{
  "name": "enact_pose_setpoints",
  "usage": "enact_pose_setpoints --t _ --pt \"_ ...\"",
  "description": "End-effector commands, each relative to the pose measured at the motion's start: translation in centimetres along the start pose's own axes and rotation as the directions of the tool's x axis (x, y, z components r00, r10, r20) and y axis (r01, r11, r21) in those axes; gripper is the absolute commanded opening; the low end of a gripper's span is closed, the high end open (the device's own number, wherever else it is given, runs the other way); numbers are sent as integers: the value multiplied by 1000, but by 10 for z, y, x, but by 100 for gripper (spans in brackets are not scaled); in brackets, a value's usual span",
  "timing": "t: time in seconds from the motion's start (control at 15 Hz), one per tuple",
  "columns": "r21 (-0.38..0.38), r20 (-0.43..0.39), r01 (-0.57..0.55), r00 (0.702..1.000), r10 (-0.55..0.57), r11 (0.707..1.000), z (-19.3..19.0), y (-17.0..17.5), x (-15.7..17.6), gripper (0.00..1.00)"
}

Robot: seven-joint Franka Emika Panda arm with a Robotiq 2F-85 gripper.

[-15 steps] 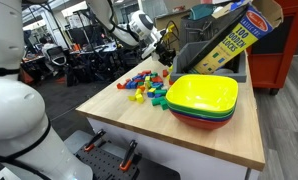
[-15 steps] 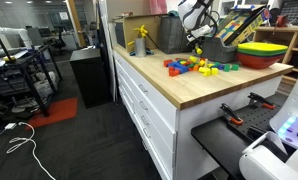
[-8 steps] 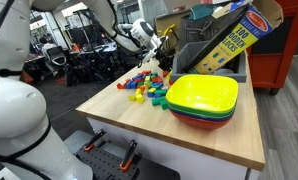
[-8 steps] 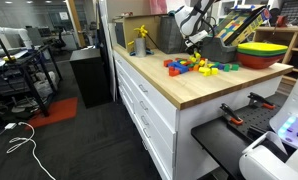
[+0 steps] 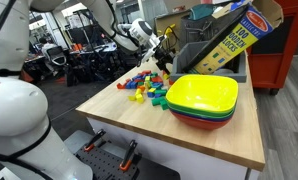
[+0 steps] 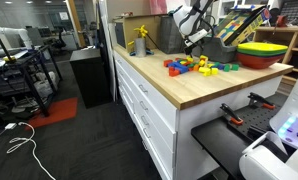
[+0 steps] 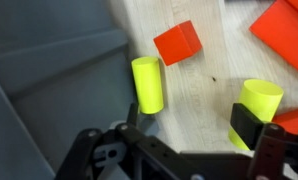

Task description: Move two yellow objects forward

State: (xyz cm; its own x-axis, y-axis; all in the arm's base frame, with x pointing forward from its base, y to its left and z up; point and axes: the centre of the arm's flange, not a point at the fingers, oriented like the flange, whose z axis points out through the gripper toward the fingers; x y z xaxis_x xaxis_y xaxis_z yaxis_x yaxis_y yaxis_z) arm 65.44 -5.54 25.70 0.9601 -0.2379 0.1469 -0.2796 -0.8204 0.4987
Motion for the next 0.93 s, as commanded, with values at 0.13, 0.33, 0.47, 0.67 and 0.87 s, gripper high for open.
enact_pose_setpoints --t 0.13,0.33,0.47,0.67,0.87 --pt "45 -2 -29 1000 29 999 -56 35 -41 100" --pt "134 34 -35 999 31 990 -87 47 -72 100" --pt "200 64 -48 997 36 979 -108 53 -97 100" --pt "280 107 -74 993 46 957 -140 66 -132 100" --pt "337 126 -85 991 44 938 -171 77 -167 100"
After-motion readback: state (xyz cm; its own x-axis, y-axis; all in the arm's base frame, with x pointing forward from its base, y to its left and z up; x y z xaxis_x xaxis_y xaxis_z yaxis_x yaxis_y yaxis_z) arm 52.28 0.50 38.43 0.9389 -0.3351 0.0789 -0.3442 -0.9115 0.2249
